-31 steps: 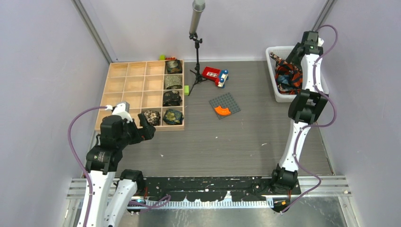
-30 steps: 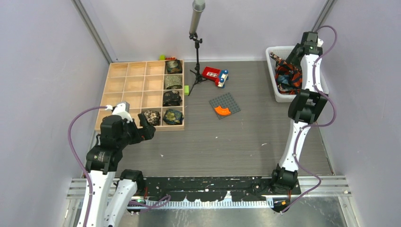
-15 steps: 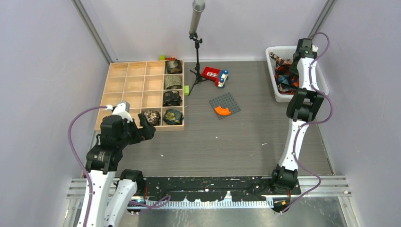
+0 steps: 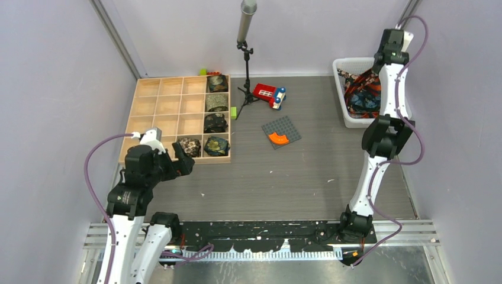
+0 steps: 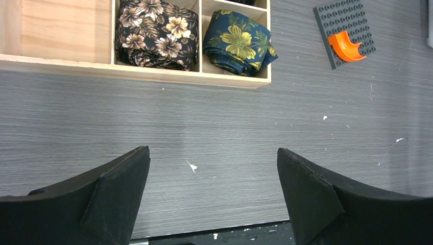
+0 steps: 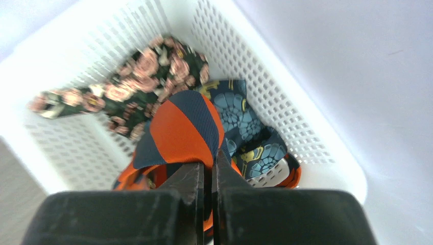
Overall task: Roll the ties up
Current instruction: Pick up the tie from the bin, then place the tie at the center of the board.
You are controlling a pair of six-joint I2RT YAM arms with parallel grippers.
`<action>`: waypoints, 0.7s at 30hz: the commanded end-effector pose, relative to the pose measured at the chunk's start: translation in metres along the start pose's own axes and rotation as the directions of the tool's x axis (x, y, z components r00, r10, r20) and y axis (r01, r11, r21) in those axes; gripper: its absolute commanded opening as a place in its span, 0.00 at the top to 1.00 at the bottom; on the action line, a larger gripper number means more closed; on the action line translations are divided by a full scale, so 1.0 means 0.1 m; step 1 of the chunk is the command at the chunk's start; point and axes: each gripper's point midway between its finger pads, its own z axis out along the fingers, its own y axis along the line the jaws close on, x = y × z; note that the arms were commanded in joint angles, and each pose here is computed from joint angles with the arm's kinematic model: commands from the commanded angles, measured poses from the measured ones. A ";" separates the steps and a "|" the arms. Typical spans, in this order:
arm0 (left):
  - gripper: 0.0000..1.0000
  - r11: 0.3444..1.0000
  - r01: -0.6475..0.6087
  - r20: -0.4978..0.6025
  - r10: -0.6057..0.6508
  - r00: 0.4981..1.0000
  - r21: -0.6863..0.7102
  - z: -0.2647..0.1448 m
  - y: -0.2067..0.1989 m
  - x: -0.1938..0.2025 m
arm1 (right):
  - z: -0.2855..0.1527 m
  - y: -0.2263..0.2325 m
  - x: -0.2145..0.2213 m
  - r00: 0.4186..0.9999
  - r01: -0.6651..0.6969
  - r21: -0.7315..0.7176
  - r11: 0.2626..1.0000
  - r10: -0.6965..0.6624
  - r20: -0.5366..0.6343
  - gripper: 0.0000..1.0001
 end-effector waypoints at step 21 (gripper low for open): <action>0.04 1.000 -0.004 0.055 0.002 0.998 0.029 -0.02 -0.06 -0.10 | -4.09 0.14 -0.62 0.895 0.012 -0.322 0.947 0.134 0.425 1.00</action>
